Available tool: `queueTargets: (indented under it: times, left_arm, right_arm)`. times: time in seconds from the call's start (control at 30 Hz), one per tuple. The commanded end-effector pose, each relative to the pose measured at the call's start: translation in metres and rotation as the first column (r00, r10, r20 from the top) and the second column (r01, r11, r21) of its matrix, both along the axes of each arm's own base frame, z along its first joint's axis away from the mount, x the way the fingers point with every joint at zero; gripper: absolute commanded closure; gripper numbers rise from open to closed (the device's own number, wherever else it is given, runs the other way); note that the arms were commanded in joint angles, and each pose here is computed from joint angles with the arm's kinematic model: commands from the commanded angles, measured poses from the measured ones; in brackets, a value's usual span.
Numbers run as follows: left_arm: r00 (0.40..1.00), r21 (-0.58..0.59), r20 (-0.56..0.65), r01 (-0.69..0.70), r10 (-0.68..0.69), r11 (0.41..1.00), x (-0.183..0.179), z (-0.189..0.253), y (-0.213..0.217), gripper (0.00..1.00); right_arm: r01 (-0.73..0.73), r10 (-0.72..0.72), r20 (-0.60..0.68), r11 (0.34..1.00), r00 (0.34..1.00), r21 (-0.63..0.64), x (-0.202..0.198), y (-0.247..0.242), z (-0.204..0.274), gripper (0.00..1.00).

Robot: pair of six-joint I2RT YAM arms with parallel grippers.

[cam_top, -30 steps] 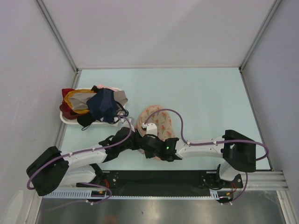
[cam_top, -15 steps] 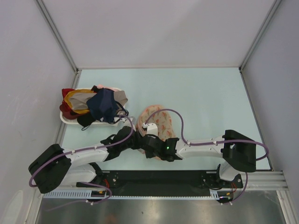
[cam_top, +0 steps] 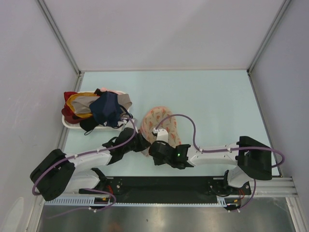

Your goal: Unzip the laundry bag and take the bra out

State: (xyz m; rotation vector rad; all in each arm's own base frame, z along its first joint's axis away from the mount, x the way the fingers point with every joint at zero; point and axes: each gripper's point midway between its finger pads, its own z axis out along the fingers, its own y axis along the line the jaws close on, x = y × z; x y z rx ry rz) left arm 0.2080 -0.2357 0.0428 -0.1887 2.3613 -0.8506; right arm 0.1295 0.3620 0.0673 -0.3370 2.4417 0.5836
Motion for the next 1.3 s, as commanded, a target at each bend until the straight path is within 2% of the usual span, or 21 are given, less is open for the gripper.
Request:
queueTargets:
  times: [0.0, 0.67, 0.93, 1.17, 1.2, 1.27]
  left_arm:
    - [0.997, 0.021, 0.072, -0.038, 0.036, 0.999, 0.023, 0.013, 0.007, 1.0]
    - [0.996, 0.053, 0.085, -0.043, 0.038, 0.998, 0.039, 0.012, 0.012, 1.0]
    - [0.989, 0.102, 0.138, 0.044, -0.058, 0.994, 0.057, 0.024, -0.006, 1.0]
    - [0.974, 0.077, 0.154, 0.154, -0.165, 0.985, 0.063, 0.034, -0.033, 1.0]
    - [0.974, 0.078, 0.15, 0.159, -0.169, 0.984, 0.062, 0.034, -0.033, 0.86]
    - [0.974, 0.084, 0.156, 0.155, -0.166, 0.984, 0.062, 0.037, -0.031, 0.68]
  right_arm:
    - [0.037, -0.037, -0.011, 0.999, 0.999, -0.013, -0.006, -0.017, 0.0, 1.0]
    - [0.094, -0.096, -0.037, 0.995, 0.995, -0.045, -0.012, -0.047, -0.011, 1.0]
    - [0.082, -0.083, -0.035, 0.996, 0.996, -0.024, -0.013, -0.042, -0.005, 1.0]
    - [0.08, -0.08, -0.023, 0.997, 0.997, -0.012, -0.011, -0.036, -0.002, 1.0]
    - [0.077, -0.078, -0.018, 0.997, 0.997, -0.005, -0.01, -0.032, 0.0, 1.0]
    - [0.067, -0.068, -0.007, 0.998, 0.998, -0.014, -0.007, -0.028, -0.001, 1.0]
